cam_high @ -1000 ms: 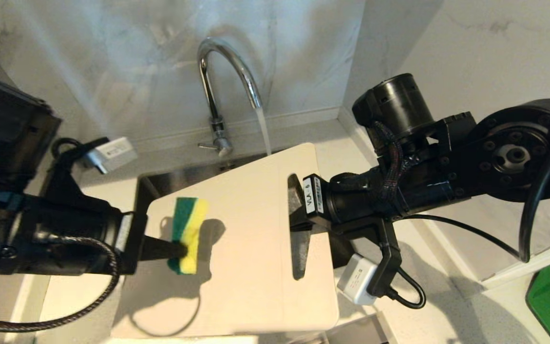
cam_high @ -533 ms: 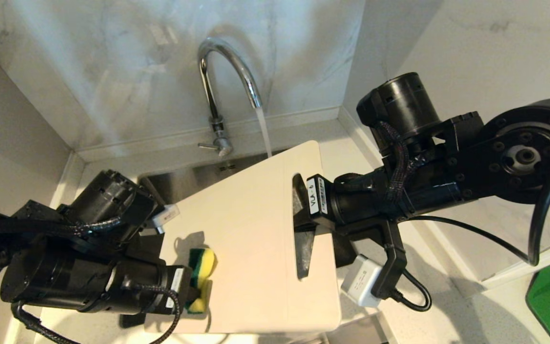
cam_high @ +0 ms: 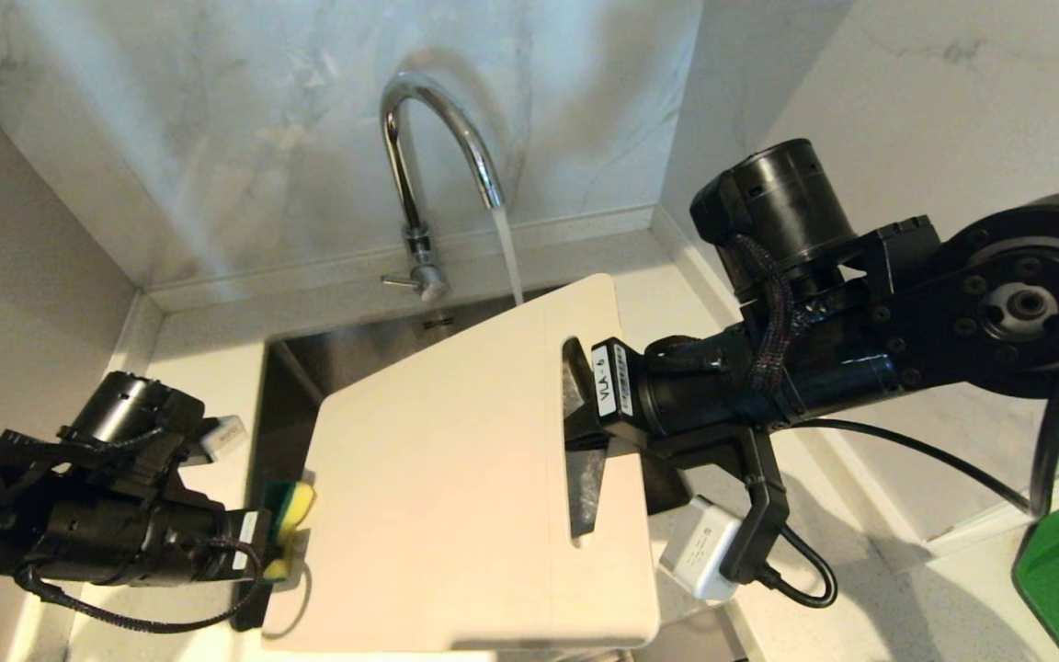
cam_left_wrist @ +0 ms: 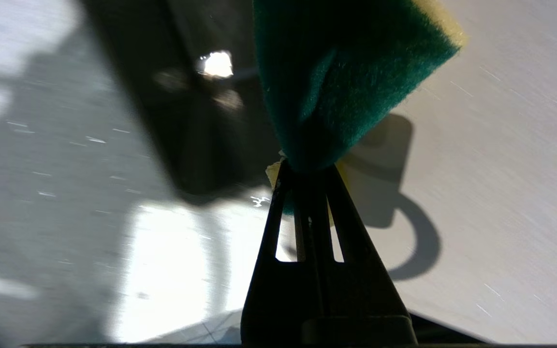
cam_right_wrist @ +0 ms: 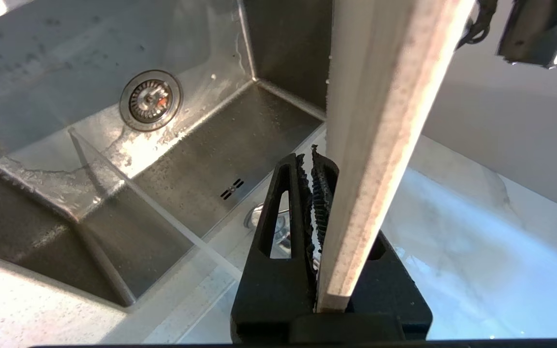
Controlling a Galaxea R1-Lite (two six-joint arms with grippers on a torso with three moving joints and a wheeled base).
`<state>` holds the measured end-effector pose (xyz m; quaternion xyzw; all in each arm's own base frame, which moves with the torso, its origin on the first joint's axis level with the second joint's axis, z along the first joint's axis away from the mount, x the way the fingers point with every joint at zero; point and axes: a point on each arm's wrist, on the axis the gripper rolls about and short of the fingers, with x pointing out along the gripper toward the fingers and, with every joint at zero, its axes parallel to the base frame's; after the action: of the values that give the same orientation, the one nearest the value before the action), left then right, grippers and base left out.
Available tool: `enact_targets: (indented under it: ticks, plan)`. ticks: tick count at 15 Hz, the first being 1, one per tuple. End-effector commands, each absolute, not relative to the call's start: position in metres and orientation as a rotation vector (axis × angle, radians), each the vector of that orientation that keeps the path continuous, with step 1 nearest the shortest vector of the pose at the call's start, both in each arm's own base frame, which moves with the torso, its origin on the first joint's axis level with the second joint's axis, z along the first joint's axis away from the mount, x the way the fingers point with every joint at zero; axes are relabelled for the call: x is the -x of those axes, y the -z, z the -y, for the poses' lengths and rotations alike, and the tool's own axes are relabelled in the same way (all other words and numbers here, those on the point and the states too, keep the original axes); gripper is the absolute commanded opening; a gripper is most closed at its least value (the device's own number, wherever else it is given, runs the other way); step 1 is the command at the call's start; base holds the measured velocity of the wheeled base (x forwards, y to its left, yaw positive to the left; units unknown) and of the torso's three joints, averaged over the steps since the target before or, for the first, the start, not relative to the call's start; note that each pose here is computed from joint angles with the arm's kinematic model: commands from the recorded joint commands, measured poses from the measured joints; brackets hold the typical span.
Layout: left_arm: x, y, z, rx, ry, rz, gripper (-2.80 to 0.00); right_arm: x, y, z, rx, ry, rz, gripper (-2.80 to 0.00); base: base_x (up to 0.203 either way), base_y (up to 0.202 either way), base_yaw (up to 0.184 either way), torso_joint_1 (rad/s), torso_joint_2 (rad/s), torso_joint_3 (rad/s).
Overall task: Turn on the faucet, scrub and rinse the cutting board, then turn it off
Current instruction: Scrub the cutting board underwater
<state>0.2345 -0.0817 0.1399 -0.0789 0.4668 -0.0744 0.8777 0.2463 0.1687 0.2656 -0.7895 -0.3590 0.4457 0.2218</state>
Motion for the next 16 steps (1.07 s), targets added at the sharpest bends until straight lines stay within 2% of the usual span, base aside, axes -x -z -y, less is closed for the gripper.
enact_targets:
  ticks: [1, 3, 8, 11, 16]
  plan:
    - [-0.246, -0.144, 0.057, 0.178, 0.091, -0.941, -2.8, -0.246, -0.265, -0.168, 2.191, -1.234, 1.005, -2.8, 0.0, 0.0, 0.0, 0.0, 0.0, 0.0]
    - [-0.253, -0.154, 0.042, 0.194, 0.064, -0.896, -2.8, -0.245, -0.264, -0.168, 2.188, -1.234, 1.008, -2.8, 0.0, 0.0, 0.0, 0.0, 0.0, 0.0]
    - [-0.251, -0.243, 0.02, 0.283, 0.094, -0.601, -2.8, -0.246, -0.26, -0.168, 2.188, -1.223, 1.011, -2.8, 0.0, 0.0, 0.0, 0.0, 0.0, 0.0]
    - [-0.247, -0.281, 0.014, 0.303, 0.085, -0.528, -2.8, -0.245, -0.263, -0.167, 2.19, -1.214, 1.015, -2.8, 0.0, 0.0, 0.0, 0.0, 0.0, 0.0]
    - [-0.197, -0.293, 0.093, 0.294, 0.424, -0.654, -2.8, -0.245, -0.262, -0.167, 2.188, -1.215, 1.009, -2.8, 0.0, 0.0, 0.0, 0.0, 0.0, 0.0]
